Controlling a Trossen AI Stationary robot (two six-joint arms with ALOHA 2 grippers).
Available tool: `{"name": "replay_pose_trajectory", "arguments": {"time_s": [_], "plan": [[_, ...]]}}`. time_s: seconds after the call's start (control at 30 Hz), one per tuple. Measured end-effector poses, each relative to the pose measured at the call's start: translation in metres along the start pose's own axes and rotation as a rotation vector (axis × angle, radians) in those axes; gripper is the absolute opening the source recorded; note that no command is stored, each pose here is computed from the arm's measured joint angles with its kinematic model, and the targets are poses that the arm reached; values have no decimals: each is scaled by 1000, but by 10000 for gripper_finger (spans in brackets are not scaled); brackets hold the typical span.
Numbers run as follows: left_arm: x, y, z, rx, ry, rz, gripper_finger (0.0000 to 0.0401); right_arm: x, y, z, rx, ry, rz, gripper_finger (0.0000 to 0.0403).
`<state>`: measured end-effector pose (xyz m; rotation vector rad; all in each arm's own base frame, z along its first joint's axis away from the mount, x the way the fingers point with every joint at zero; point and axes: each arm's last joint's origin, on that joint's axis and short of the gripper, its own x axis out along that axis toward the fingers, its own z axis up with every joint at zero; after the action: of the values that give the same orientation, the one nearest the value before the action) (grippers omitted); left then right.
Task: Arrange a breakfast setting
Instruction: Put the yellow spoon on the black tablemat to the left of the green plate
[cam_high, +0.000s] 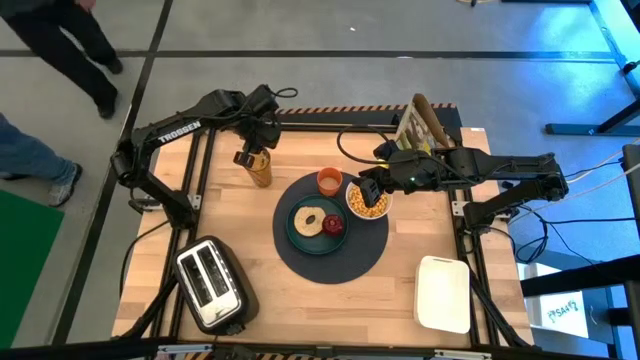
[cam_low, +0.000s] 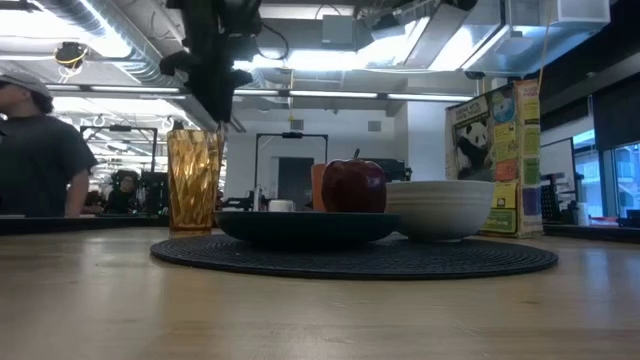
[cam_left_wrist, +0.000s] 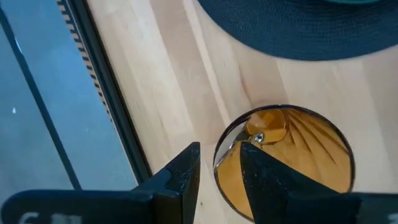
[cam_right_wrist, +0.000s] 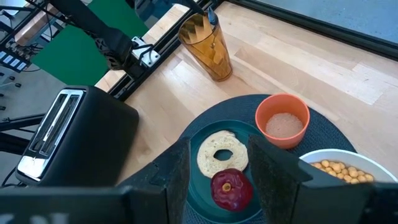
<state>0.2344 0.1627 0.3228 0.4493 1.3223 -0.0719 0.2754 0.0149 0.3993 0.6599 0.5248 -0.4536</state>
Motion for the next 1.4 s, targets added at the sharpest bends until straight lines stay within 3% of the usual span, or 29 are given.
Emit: {"name": "replay_pose_trajectory", "arguments": {"time_s": [0.23,0.47,0.8,1.13,1.3,1.4], "plan": [[9,-2,-3,14,50,9,90,0,0,0,1,-7,-6,150],[9,0,-1,11,37,30,10,0,-1,1,0,-19,-18,150],[5,-1,-1,37,91,52,4,0,-1,1,0,-25,-23,150],[-34,2,4,51,116,98,2,0,-1,1,-10,-27,-24,150],[-72,-2,15,56,94,163,1,0,0,1,-9,-32,-23,150],[-100,-5,24,-22,22,231,1,0,2,5,-24,-86,-17,150]]}}
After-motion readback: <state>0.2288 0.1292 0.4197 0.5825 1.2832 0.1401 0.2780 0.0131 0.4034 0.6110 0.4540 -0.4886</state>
